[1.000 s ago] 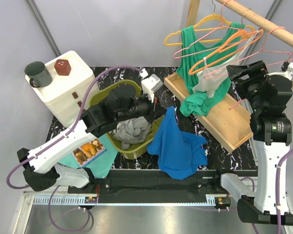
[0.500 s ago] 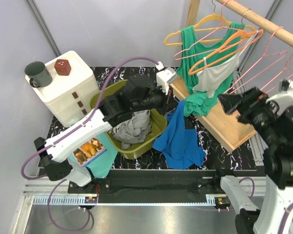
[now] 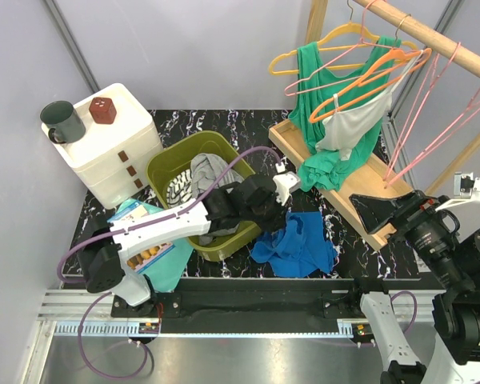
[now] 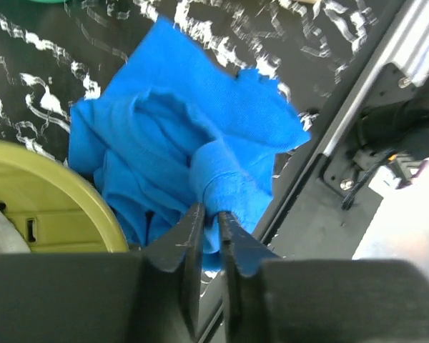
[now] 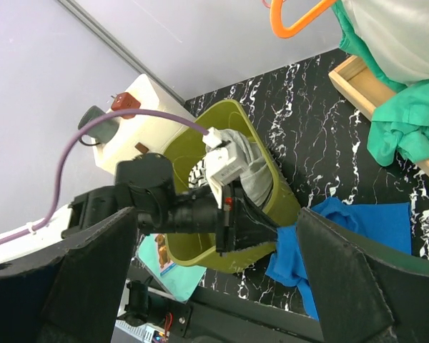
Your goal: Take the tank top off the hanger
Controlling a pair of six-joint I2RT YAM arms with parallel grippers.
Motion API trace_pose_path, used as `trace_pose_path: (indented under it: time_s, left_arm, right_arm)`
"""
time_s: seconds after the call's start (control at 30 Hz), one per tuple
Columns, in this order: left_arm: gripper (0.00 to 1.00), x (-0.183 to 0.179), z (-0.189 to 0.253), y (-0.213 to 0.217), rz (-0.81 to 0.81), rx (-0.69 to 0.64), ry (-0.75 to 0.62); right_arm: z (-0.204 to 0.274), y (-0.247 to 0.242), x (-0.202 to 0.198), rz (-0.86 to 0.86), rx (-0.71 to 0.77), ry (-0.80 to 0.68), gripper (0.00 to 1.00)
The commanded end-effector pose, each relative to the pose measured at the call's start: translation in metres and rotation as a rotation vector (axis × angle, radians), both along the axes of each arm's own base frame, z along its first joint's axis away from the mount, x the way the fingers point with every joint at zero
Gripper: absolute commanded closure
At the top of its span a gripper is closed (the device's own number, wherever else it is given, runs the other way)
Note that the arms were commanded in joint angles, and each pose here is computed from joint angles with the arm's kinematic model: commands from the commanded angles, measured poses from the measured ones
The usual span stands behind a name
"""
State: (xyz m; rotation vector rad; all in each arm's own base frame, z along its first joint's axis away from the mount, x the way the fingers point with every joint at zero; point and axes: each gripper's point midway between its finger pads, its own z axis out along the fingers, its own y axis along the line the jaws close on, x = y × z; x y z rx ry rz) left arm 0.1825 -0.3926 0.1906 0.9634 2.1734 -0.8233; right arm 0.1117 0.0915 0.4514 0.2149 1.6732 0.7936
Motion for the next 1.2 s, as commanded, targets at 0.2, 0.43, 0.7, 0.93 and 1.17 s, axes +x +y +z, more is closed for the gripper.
trace_pose_path:
  time_s: [0.2, 0.43, 0.7, 0.93, 1.17]
  left_arm:
    - [0.22, -0.006, 0.008, 0.002, 0.055, -0.055, -0.074]
    - [0.11, -0.029, 0.014, 0.001, 0.027, -0.063, -0.144]
    - [0.07, -0.045, -0.013, -0.022, 0.013, -0.001, -0.250]
    - [0.06, -0.020, -0.061, -0.061, 0.009, 0.221, -0.346]
    - [0.03, -0.002, -0.129, -0.081, 0.004, 0.376, -0.357]
  right_arm:
    - [-0.001, 0.011, -0.016, 0.062, 0.031, -0.025, 0.00]
    - [-0.002, 0.014, -0.031, 0.078, 0.020, -0.041, 0.01]
    - [0.005, 0.015, -0.044, 0.080, 0.016, -0.066, 0.00]
    - [0.004, 0.010, -0.054, 0.050, -0.009, -0.077, 0.00]
    - [-0.004, 0.004, -0.052, 0.019, -0.048, -0.059, 0.00]
